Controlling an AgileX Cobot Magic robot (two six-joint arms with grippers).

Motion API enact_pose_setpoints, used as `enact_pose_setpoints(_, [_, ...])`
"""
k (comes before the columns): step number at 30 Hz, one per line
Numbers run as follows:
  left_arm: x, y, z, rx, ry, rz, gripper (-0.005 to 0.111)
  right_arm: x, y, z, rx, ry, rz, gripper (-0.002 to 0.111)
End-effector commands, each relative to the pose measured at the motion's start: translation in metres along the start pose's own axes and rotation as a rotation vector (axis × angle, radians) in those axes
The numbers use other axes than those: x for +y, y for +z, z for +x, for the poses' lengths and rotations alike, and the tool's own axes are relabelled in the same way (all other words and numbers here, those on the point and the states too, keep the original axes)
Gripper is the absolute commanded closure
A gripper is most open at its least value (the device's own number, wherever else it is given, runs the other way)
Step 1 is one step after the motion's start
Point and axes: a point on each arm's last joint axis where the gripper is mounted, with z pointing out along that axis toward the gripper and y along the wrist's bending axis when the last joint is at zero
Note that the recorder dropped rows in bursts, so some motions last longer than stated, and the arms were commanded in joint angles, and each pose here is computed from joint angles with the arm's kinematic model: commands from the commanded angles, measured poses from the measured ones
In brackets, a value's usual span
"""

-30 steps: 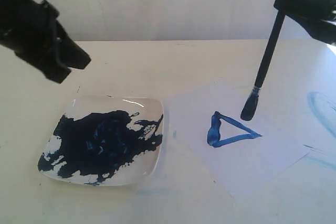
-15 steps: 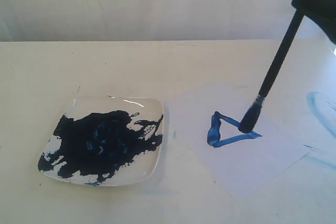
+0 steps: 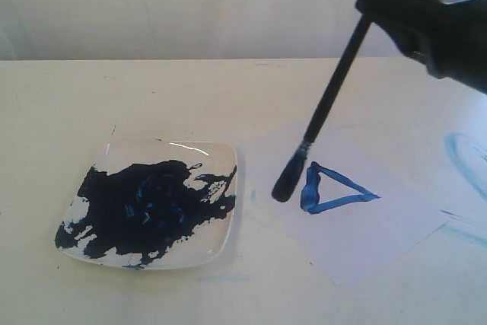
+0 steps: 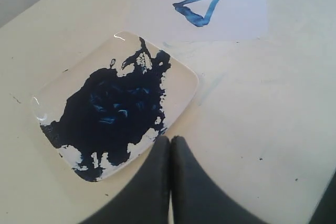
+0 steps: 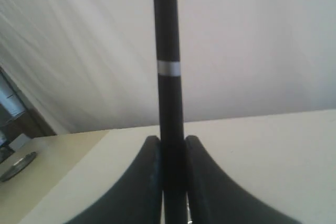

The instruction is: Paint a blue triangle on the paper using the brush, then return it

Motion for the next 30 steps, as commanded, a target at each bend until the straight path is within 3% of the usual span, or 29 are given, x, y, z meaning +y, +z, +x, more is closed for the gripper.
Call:
enact_pose_setpoints(1, [-0.002, 0.0, 0.001, -0.008, -0.002, 0.008, 0.107, 0.005, 0.041, 0.014, 0.05, 0.062, -0.045, 0.108])
enact_pose_setpoints(9, [-0.002, 0.0, 0.001, -0.006, -0.009, 0.009, 0.107, 0.021, 0.123, 0.041, 0.055, 0.157, -0.088, 0.108])
enact_pose_setpoints(12, [-0.002, 0.0, 0.001, -0.006, -0.009, 0.009, 0.107, 0.015, 0.146, 0.052, 0.069, 0.222, 0.004, 0.108])
enact_pose_setpoints(20, [-0.002, 0.002, 0.004, 0.001, -0.013, 0.011, 0.107, -0.027, 0.168, 0.091, 0.045, 0.674, 0.241, 0.108])
enact_pose_setpoints(30, [-0.003, 0.005, 0.007, 0.01, -0.024, 0.022, 0.107, -0.043, 0.173, 0.123, 0.158, 0.653, 0.319, 0.108])
